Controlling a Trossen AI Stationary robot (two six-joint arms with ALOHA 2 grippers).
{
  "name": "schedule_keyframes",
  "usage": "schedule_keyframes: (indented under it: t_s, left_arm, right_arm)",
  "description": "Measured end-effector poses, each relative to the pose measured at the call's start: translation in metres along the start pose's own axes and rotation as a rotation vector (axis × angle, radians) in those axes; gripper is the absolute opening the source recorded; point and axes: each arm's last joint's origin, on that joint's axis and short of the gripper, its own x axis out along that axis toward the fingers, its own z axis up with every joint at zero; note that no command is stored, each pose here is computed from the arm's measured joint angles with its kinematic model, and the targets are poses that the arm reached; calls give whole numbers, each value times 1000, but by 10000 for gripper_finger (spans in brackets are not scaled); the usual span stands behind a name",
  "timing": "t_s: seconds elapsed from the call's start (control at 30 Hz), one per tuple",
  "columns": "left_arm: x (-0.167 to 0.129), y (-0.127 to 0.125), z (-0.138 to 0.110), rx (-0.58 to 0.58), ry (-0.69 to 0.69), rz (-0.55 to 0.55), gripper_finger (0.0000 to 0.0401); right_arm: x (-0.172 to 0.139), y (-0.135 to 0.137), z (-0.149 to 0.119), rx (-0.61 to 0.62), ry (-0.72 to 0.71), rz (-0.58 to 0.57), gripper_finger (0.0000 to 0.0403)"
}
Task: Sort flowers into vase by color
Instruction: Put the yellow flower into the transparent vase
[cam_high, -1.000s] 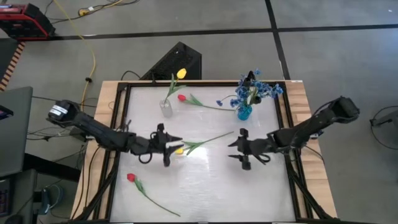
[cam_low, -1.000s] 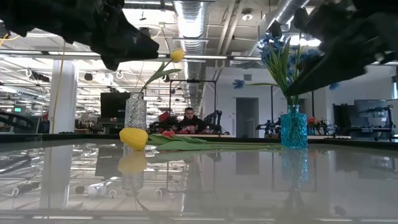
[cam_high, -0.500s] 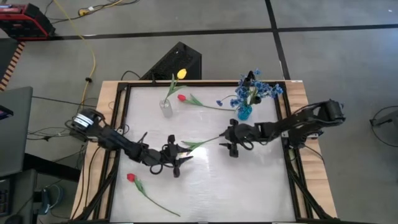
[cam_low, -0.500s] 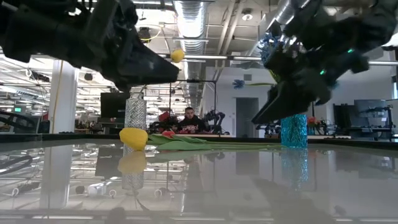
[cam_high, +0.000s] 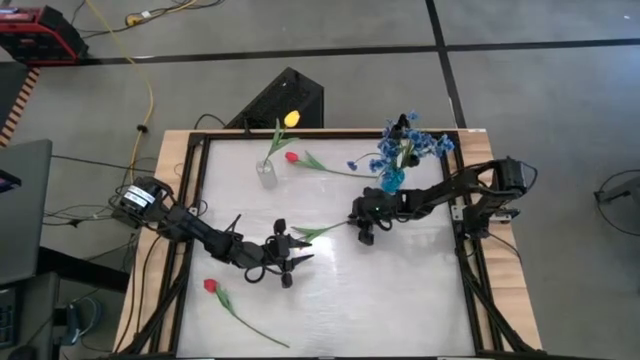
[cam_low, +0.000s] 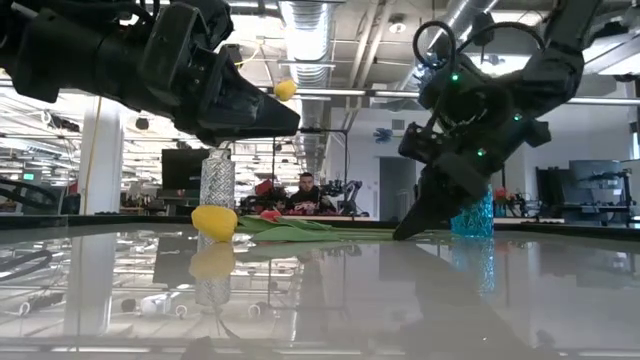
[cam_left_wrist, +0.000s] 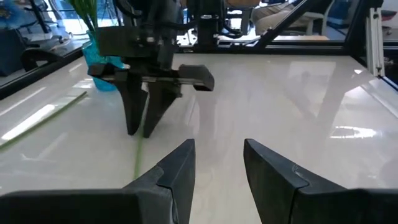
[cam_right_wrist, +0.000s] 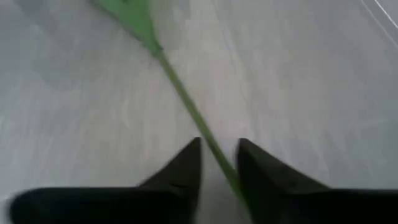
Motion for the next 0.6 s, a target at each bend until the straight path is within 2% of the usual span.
schedule_keyframes:
  t_s: [0.1,0.13,0.27,0.4,0.5,0.6]
  left_arm:
    - [0,0,0,0,-1,-4,126]
    - [0,0,1,-4,-7,-5,126]
    - [-1,-2,10,-31,-91,-33,126]
    - [-5,-5,19,2,-147,-89,126]
    - [-6,-7,20,9,-151,-100,126]
    - [-7,-10,19,-8,-149,-143,126]
  right_arm:
    - [-3,5,-3,28,41,4,36]
    - [-5,8,-3,23,54,5,22]
    - [-17,19,-4,40,81,23,24]
    - [-37,33,-5,9,84,46,17]
    - [-51,37,-12,-20,12,50,17]
    - [-64,35,-18,29,-142,93,17]
